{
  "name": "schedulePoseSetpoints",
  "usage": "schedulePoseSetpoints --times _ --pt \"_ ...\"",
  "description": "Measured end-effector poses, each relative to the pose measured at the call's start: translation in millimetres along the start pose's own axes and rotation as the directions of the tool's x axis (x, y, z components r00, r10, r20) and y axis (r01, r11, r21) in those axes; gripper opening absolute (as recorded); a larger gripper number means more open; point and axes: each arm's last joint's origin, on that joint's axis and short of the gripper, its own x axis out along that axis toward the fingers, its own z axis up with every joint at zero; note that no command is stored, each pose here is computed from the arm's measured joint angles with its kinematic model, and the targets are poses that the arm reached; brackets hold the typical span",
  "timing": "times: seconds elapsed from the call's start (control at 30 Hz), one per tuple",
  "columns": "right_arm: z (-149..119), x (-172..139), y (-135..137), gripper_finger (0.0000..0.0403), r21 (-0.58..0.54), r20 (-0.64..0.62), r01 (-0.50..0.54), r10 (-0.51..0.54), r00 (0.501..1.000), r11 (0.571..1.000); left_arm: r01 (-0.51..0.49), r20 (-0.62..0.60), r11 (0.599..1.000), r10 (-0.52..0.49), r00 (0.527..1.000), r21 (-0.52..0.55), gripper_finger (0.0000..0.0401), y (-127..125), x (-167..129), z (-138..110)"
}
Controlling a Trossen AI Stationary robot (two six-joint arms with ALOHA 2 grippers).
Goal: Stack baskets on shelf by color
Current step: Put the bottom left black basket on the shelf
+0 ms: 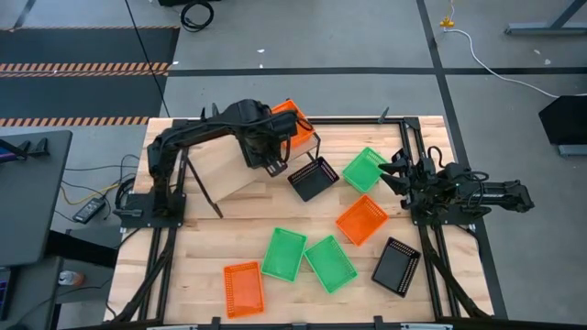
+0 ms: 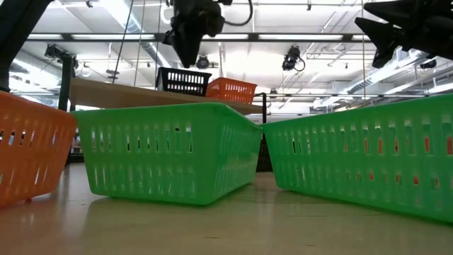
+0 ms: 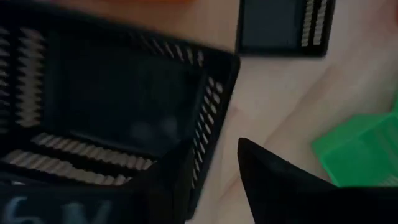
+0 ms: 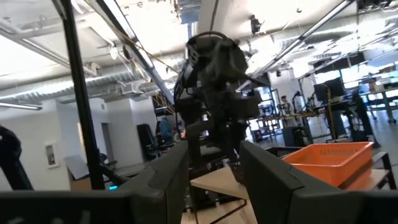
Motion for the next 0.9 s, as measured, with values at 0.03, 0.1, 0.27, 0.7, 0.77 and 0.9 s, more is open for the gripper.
schedulePoseSetpoints --times 0.03,0.1,0.27,0.7,0.77,0.9 --pt "0 0 0 0.0151 0.0 -0.002 -0.008 0.008 1.0 1.0 0.013 -0.019 1.0 -0.012 1.0 0.004 0.0131 -2 3 -1" --pt "0 0 0 0.0151 0.001 -0.003 -0.013 0.013 1.0 1.0 0.017 -0.049 0.999 -0.015 0.999 0.032 0.0131 -6 11 -3" --pt "0 0 1 0.0151 0.001 -0.004 -0.017 0.017 1.0 1.0 -0.023 -0.112 0.999 0.026 0.993 0.032 0.0132 -7 28 -7" --pt "0 0 1 0.0151 0.0 -0.004 -0.017 0.017 1.0 1.0 -0.041 -0.111 0.999 0.037 0.993 -0.035 0.0124 -3 31 -4" --pt "0 0 1 0.0151 0.0 -0.004 -0.017 0.017 1.0 1.0 -0.044 -0.112 0.997 0.037 0.993 -0.06 0.0116 -2 31 -3" --pt "0 0 1 0.0151 0.0 -0.004 -0.017 0.017 1.0 1.0 -0.046 -0.111 0.996 0.037 0.993 -0.079 0.0093 -2 31 -3"
